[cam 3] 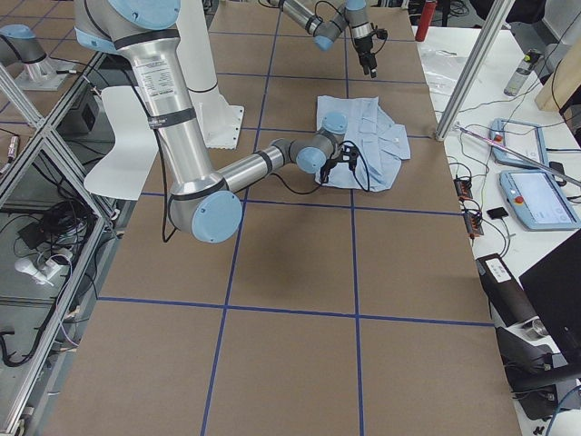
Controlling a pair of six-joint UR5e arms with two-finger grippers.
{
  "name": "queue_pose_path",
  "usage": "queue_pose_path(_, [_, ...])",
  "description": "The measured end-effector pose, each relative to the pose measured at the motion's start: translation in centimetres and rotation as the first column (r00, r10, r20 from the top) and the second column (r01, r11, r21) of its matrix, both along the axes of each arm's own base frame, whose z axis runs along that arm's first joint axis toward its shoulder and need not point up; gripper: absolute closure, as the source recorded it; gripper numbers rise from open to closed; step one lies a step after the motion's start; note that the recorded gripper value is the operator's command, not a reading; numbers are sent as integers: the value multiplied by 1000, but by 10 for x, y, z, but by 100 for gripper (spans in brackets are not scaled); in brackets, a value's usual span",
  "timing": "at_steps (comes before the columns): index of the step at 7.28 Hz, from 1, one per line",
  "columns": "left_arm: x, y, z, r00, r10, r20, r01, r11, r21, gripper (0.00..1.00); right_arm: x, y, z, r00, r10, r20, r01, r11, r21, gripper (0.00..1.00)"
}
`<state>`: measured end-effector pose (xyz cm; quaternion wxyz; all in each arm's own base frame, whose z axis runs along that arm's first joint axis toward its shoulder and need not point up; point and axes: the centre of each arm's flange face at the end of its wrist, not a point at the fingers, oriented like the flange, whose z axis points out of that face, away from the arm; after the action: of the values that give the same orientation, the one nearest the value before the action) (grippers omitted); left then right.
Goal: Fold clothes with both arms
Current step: 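Drag the folded shirt with the right gripper, rotating it on the table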
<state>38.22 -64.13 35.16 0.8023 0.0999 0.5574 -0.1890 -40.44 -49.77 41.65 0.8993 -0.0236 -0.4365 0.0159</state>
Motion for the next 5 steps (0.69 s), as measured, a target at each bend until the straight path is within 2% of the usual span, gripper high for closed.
queue_pose_path(1, [-1,1,-1,1000,0,-2,0,1000,3,0,9,7,2,1000,-3,4,3,1000,5,100])
queue_pose_path(2, [-2,2,-2,1000,-1,-4,1,1000,5,0,27,27,6,1000,-10,12,10,1000,11,100])
queue_pose_path(5, [-9,11,1,1000,-2,-9,2,1000,12,0,87,106,13,997,-62,38,62,998,2,100])
